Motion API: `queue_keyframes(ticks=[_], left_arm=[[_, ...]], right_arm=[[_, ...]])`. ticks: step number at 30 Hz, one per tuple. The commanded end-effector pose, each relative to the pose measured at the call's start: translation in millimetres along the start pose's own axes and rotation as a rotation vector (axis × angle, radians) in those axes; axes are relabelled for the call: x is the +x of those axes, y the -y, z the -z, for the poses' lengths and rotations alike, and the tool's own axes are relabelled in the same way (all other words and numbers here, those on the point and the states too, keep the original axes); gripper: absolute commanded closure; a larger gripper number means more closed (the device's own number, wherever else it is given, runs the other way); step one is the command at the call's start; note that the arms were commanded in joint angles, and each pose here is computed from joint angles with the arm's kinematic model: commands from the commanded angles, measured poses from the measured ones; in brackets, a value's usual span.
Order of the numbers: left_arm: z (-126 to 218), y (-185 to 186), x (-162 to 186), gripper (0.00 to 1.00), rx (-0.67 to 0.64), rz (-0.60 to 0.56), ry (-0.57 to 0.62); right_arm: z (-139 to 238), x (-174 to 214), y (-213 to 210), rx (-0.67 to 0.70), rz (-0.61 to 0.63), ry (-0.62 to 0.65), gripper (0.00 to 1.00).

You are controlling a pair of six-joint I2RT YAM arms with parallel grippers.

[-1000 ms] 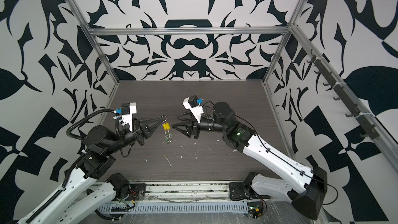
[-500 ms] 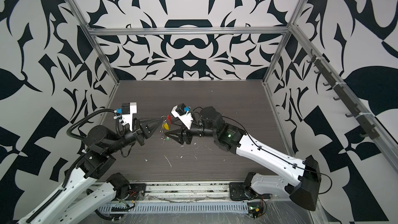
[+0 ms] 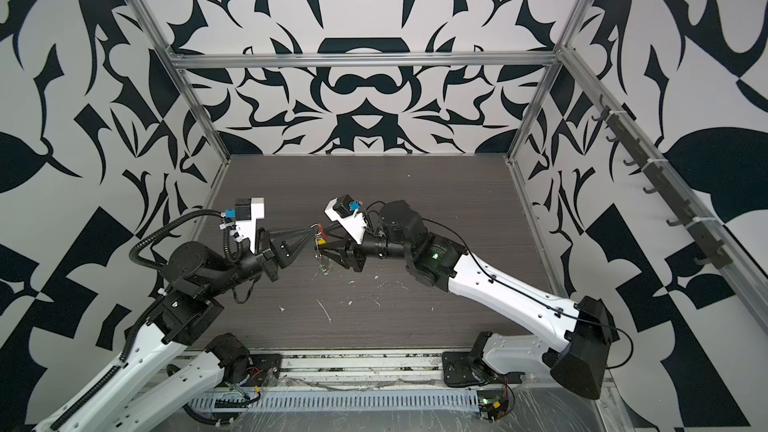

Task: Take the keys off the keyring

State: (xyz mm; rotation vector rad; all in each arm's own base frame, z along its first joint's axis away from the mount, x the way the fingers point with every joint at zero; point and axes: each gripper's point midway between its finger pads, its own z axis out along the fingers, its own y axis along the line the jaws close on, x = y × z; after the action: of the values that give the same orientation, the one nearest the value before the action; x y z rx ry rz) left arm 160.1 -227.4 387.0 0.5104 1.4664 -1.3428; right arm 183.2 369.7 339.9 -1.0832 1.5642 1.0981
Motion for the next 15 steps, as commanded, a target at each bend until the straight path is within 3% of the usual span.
queue_keyframes(ticks=[1,6,8,15], left_arm=[[1,7,-7,1.00,0.028,-0.013,0.025],[2,6,-7,1.00,0.013,-0.018,0.023],[3,7,-7,1.00,0.011,-0.023,0.016],[6,11,2,1.00,0.008,-0.037,-0.065]], right_arm=[[7,-39,-11,-0.031,0.056,0.105,0.61],[11,-35,-12,-0.029,0.051,0.084,0.91],[14,-31,-13,-0.027,0.053,0.067,0.98],[29,-23,-22,-0.063,0.099,-0.053,1.00]])
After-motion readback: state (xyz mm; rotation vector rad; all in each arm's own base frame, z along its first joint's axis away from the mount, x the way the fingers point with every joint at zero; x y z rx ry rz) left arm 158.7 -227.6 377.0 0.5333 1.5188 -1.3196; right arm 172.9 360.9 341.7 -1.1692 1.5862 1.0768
